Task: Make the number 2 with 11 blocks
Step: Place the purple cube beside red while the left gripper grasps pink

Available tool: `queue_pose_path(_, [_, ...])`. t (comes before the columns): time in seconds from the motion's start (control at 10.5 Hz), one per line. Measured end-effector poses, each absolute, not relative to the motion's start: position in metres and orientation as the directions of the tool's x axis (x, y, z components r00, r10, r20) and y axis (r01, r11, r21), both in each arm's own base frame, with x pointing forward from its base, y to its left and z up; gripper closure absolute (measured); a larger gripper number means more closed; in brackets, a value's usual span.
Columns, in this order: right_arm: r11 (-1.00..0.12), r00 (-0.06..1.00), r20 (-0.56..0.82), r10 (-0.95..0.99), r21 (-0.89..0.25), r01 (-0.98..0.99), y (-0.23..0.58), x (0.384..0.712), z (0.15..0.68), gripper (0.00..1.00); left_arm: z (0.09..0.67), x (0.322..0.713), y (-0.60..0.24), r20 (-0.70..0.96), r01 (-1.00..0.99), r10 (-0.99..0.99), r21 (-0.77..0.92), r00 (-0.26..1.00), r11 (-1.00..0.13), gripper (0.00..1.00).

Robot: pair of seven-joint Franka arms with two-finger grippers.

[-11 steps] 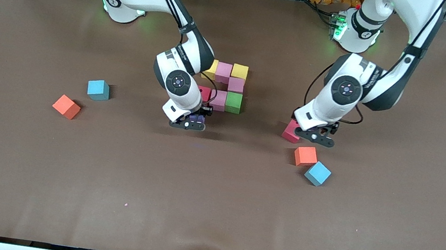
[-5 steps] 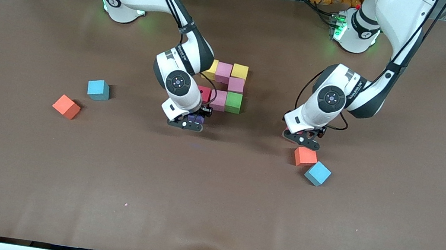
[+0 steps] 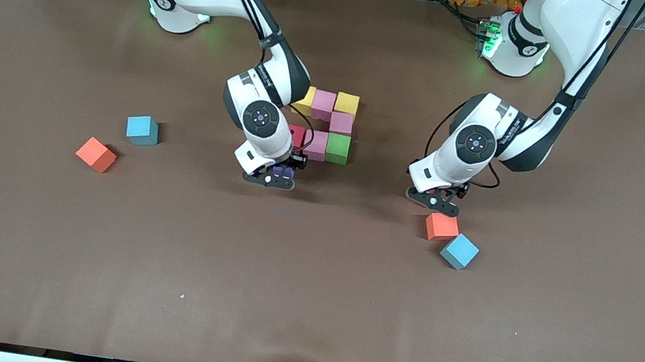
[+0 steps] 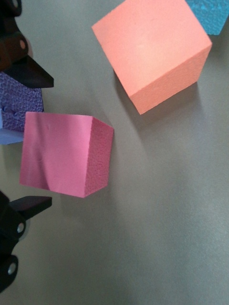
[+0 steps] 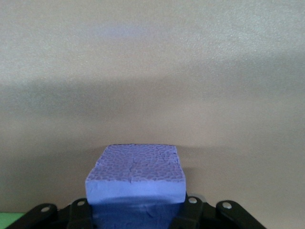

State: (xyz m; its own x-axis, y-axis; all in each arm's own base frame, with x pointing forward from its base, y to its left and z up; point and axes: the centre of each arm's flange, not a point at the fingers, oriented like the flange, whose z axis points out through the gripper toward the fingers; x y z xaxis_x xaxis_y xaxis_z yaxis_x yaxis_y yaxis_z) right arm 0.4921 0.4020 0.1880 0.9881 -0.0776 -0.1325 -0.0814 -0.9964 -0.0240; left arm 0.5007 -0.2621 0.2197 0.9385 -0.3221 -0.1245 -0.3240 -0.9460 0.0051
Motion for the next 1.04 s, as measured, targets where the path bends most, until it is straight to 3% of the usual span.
queue_pose_path(0.57, [-0.994,0.985,-0.138,-0.105,-0.015,-0.108,0.404,0.49,0.188,0.44,0.208,0.499,-0.263,-0.132,-0.325,-0.324,0.01,0.937,-0.945,0.04])
queue_pose_path(0.66, [-0.994,0.985,-0.14,-0.105,-0.013,-0.108,0.404,0.49,0.188,0.4,0.207,0.499,-0.264,-0.133,-0.326,-0.324,0.01,0.936,-0.945,0.04])
queue_pose_path(0.76, [-0.994,0.984,-0.141,-0.104,-0.012,-0.107,0.405,0.489,0.187,0.35,0.206,0.498,-0.265,-0.134,-0.328,-0.327,0.011,0.936,-0.944,0.13])
queue_pose_path(0.85, [-0.994,0.985,-0.141,-0.102,-0.012,-0.104,0.406,0.488,0.188,0.22,0.206,0.498,-0.267,-0.132,-0.332,-0.331,0.013,0.935,-0.943,0.15])
queue_pose_path(1.04, [-0.994,0.986,-0.13,-0.104,-0.021,-0.107,0.408,0.493,0.197,0.0,0.209,0.498,-0.274,-0.124,-0.342,-0.341,0.015,0.932,-0.94,0.28])
